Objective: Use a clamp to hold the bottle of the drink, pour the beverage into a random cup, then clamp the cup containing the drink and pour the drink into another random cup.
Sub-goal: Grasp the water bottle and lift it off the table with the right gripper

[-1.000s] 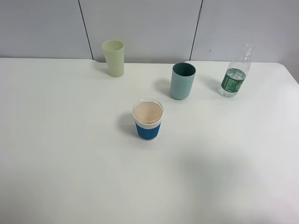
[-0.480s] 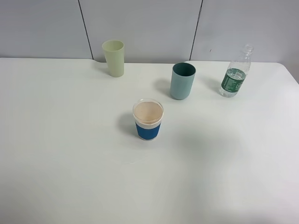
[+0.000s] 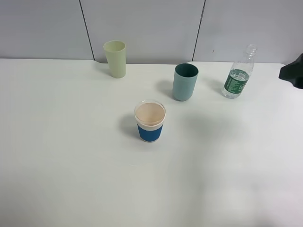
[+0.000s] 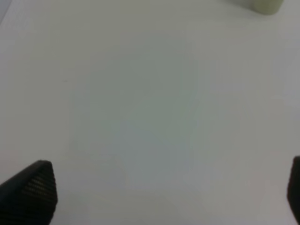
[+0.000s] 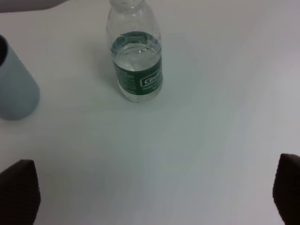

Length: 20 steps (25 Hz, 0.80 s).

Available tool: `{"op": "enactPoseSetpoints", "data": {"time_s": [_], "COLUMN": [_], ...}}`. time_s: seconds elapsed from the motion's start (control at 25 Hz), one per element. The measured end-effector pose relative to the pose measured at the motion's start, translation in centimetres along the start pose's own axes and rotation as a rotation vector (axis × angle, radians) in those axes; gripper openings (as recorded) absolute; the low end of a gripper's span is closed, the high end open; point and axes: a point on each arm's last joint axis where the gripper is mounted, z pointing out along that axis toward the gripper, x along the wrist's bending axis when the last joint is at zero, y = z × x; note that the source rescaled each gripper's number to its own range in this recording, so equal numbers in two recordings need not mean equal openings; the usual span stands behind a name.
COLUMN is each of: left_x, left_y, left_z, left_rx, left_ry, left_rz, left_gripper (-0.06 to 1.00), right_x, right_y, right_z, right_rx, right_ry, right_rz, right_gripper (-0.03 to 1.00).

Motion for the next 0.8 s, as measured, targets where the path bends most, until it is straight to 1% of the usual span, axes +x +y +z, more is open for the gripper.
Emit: {"op": "enactPoseSetpoints", "data": {"time_s": [0.24, 0.32, 0.8], "left_x": [0.0, 0.0, 0.0], "left_y": [0.0, 0.0, 0.0], "left_z": [0.0, 0.0, 0.0], "left_rx": [0.0, 0.0, 0.0], "left_ry": [0.0, 0.0, 0.0], "left_rz": [0.0, 0.0, 0.0], "left_gripper": [1.0, 1.0, 1.0], "right_x": [-0.2, -0.2, -0.6], "right_y": [-0.4, -0.5, -1.5], "right_z": [4.1, 5.2, 11.3], "right_rx": [0.075, 0.085, 0.066], "right_ry": [-0.008, -0.011, -0.027], "right_rz": [0.003, 0.003, -0.038], "right_gripper": [1.0, 1.0, 1.0]}}
